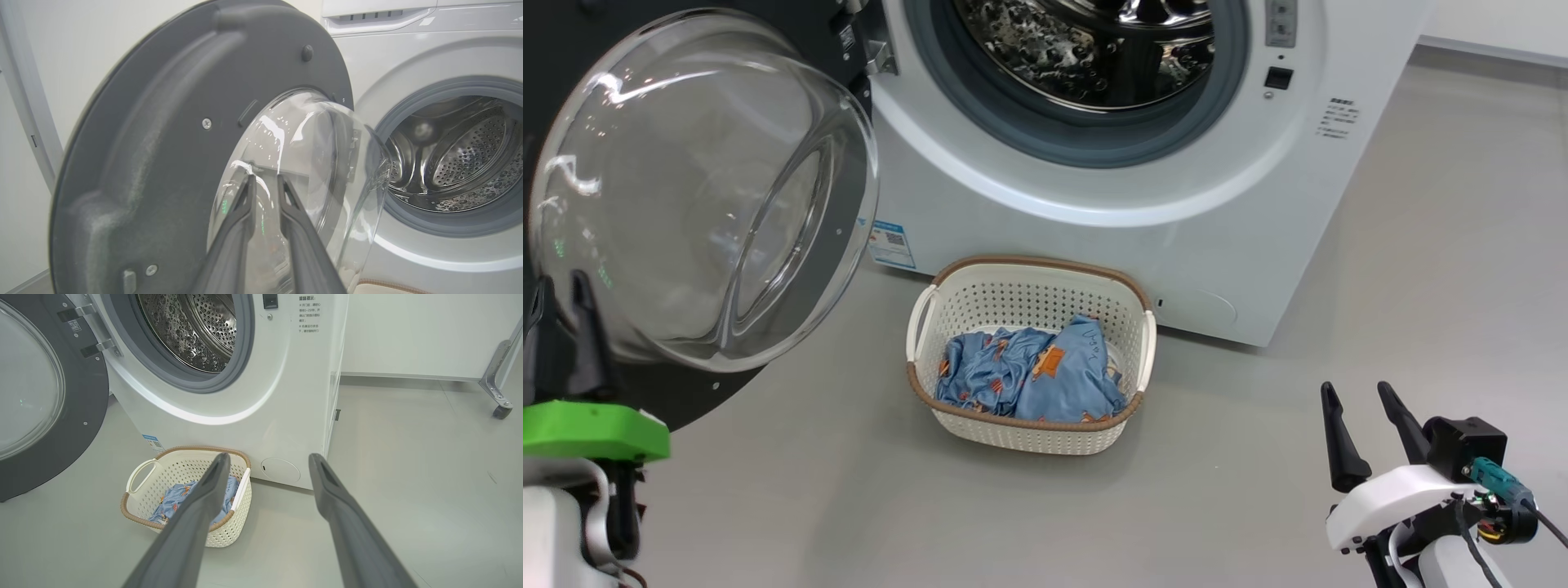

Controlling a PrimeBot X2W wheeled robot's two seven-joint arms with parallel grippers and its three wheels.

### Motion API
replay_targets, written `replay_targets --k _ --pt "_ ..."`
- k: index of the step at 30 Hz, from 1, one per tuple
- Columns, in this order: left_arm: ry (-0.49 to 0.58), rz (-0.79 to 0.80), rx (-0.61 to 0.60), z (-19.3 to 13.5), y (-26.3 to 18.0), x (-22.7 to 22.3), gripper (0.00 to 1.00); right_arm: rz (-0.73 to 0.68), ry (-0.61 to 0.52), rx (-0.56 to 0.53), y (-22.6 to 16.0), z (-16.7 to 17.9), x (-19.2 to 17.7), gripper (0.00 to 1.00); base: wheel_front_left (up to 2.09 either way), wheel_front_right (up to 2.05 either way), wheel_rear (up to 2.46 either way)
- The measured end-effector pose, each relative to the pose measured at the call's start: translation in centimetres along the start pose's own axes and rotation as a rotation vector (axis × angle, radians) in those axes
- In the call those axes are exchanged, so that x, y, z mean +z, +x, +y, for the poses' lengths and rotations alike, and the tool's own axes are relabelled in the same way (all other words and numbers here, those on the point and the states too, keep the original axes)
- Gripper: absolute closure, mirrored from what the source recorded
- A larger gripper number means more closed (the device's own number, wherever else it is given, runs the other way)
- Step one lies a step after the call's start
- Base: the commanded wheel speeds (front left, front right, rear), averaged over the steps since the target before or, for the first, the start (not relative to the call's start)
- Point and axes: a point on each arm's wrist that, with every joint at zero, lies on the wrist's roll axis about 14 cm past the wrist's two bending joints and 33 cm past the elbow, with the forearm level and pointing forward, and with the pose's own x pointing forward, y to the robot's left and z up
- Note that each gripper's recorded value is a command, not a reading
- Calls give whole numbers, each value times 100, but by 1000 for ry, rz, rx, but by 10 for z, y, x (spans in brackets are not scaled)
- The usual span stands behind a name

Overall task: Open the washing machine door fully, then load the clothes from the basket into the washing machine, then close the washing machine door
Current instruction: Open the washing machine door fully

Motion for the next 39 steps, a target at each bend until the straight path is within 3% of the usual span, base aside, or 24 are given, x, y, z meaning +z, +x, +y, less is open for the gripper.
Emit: replay_targets --k 13,24,39 --pt "-35 65 -215 -81 -13 -30 0 -57 30 -89 -27 -23 14 0 0 0 0" --pt "-27 192 -276 -99 -35 -71 0 -146 9 -148 -46 -38 39 0 0 0 0" --pt "-32 242 -324 -115 -55 -86 0 -240 -9 -233 -81 -56 63 0 0 0 0"
